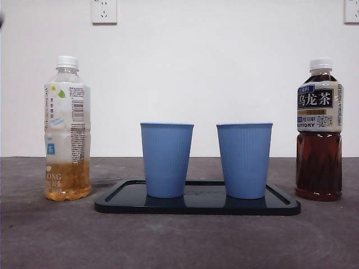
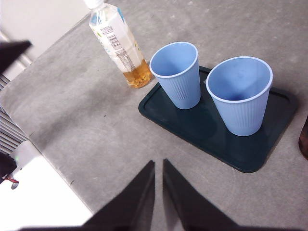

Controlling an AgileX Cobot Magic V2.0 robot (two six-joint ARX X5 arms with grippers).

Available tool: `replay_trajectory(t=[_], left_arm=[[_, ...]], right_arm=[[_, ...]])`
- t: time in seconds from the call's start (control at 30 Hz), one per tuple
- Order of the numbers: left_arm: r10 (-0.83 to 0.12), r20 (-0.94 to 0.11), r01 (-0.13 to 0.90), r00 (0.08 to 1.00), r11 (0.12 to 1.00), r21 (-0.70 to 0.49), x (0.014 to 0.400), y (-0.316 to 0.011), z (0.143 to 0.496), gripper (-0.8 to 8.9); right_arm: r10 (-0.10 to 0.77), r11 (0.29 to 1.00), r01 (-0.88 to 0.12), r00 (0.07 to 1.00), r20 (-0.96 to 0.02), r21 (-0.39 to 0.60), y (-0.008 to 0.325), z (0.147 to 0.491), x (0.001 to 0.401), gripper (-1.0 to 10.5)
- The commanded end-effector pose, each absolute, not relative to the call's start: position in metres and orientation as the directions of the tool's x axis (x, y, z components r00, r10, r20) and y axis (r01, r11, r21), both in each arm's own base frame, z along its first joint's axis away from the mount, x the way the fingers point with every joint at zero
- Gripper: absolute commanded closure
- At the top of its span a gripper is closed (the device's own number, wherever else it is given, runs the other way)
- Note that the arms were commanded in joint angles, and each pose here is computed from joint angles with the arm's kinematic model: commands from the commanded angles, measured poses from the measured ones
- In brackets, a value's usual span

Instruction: Pour the drink into the cup

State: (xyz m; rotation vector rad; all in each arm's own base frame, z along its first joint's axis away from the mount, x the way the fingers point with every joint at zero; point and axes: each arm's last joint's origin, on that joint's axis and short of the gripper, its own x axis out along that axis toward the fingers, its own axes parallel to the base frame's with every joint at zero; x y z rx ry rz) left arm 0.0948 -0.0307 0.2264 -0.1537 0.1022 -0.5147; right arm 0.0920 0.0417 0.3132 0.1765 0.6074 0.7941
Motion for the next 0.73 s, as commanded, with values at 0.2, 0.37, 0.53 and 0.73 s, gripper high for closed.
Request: replay_trajectory(t=[0.2,0.37,0.53,0.73], left_arm=[[-0.220,-0.070,0.212,0.973,0.971,-0.109,0.096,-0.011,0.164,7.86],[-0.128,-0.112,0.116,0.985,0.988,-0.106,0.096,-0.007,0.156,7.86],[-0.123,-0.125,0.110,0.984,0.988,-0.106,0.096,-0.007,0.154,7.86],[-0.123,-0.126,0.110,0.984,0.988,-0.106,0.096,-0.007,0.154,7.86]], right_arm=[[0.719,0.691,-0.629,0.546,-0.430,0.356,0.042,0.318,0.092,9.2],[0.719,0.691,-0.629,0.547,-0.429,0.356,0.042,0.318,0.092,9.2],[0.719,0.691,-0.629,0.546,-0.429,0.357,0.042,0.318,0.092,9.2],[0.719,0.691,-0.629,0.546,-0.429,0.357,0.042,0.318,0.092,9.2]])
